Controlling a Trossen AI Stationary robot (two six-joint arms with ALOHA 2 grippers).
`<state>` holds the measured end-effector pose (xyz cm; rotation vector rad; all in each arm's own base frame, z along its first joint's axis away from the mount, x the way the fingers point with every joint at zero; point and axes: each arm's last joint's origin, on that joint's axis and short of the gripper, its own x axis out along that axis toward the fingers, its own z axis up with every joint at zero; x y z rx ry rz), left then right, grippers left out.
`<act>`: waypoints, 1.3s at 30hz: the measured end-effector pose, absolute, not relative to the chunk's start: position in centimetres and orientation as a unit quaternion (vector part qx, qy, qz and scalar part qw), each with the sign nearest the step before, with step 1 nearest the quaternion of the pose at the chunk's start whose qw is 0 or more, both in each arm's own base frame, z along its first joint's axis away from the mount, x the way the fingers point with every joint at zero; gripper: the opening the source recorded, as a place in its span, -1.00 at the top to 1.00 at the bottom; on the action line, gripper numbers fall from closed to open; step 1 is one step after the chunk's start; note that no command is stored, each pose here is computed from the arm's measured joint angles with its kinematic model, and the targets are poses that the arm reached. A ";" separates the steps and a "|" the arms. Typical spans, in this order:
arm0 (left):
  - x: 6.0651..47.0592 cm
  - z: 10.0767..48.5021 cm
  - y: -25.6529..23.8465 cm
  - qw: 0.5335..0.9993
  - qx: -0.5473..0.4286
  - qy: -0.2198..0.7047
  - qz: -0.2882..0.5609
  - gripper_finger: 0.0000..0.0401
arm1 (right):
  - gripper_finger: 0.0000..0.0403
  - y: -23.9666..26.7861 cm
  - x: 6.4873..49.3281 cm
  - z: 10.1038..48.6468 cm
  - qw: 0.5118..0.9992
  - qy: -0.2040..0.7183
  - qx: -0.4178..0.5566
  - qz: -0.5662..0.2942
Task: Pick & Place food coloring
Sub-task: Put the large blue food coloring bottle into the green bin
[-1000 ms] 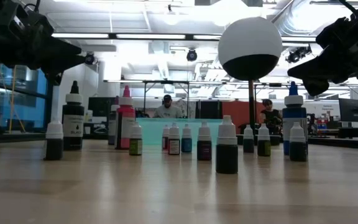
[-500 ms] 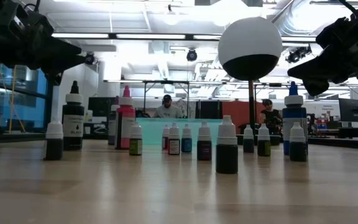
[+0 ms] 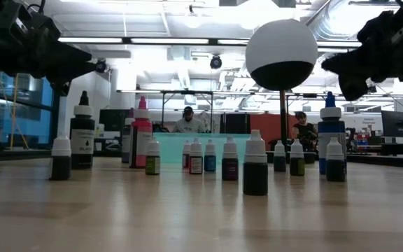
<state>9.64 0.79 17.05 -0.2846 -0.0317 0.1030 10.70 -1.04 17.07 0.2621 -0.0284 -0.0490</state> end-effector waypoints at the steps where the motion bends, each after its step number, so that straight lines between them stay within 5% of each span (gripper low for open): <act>1: 9.6 17.1 0.8 0.988 -0.142 -0.016 0.051 0.36 | 1.00 -1.0 10.7 17.2 0.991 -0.021 0.130 -0.023; 9: 9.6 17.0 0.8 0.988 -0.142 -0.016 0.051 0.36 | 1.00 -1.0 10.7 17.5 0.988 -0.007 0.152 -0.023; 25: 9.6 17.0 0.8 0.988 -0.142 -0.016 0.051 0.36 | 1.00 -1.1 8.0 28.2 0.974 0.181 0.092 -0.099; 39: 9.6 17.0 0.8 0.988 -0.142 -0.016 0.051 0.36 | 1.00 -1.0 13.0 28.3 0.904 0.405 0.136 -0.010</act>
